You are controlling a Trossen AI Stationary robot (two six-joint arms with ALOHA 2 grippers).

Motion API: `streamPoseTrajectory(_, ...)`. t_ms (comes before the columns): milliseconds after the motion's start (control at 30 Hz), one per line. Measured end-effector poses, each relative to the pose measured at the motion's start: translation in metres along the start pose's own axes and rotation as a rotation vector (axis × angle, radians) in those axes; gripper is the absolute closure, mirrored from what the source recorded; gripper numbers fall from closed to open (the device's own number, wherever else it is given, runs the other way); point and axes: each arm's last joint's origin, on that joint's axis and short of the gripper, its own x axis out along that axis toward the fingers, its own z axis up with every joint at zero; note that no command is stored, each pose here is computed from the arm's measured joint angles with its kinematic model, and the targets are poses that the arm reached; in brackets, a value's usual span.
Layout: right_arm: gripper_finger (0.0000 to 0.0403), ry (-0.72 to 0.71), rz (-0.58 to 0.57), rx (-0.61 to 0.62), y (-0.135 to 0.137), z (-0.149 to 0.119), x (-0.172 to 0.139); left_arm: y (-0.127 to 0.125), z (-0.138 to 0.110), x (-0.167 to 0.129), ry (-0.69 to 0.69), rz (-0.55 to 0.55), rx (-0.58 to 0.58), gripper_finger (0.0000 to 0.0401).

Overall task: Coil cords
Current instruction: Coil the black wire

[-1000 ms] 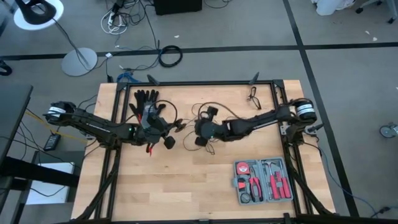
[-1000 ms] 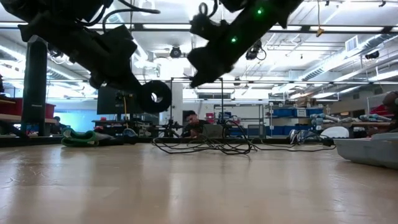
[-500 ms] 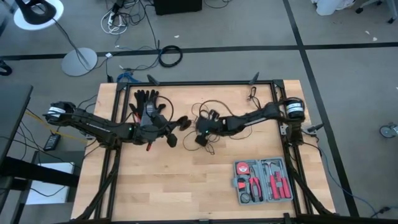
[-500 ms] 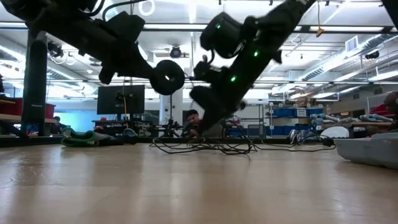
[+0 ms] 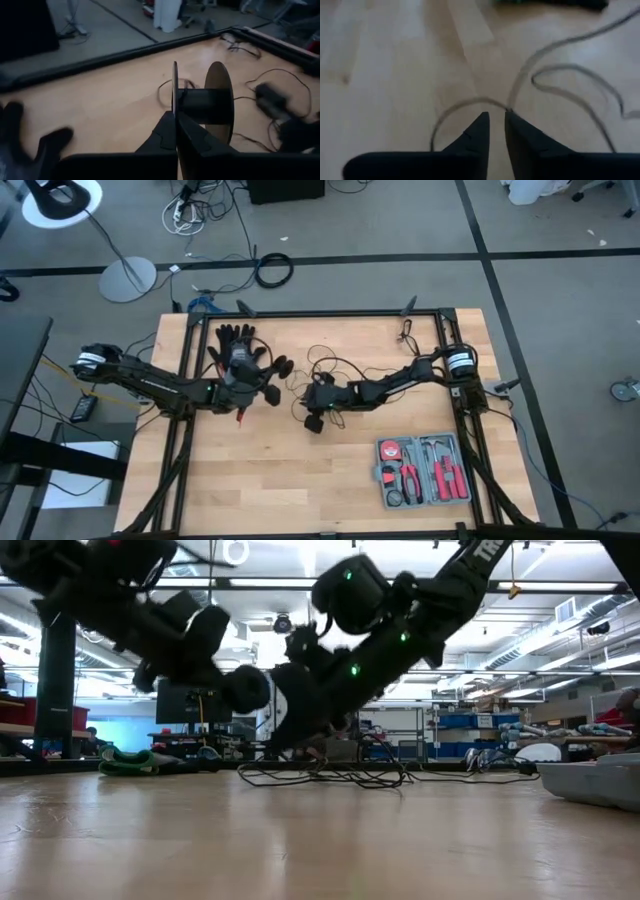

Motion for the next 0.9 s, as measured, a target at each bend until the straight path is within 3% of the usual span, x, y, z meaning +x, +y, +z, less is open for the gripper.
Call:
streamPoseTrajectory(200,0.0304,0.0,0.013,-0.08,0.005,0.009,-0.013,0.014,-0.018,-0.002,-0.001,-0.006,-0.096,0.0401)
streamPoseTrajectory(400,0.0293,0.011,0.0,-0.145,0.001,0.015,-0.021,0.014,-0.018,-0.002,-0.012,-0.014,-0.077,0.0401)
streamPoseTrajectory(633,0.0291,-0.058,-0.041,-0.186,-0.018,0.014,-0.007,0.012,-0.012,-0.002,-0.073,-0.001,-0.042,0.0401)
streamPoseTrajectory(900,0.0291,-0.166,-0.099,-0.194,-0.052,0.032,-0.004,0.007,0.004,-0.002,-0.185,-0.03,-0.043,0.0401)
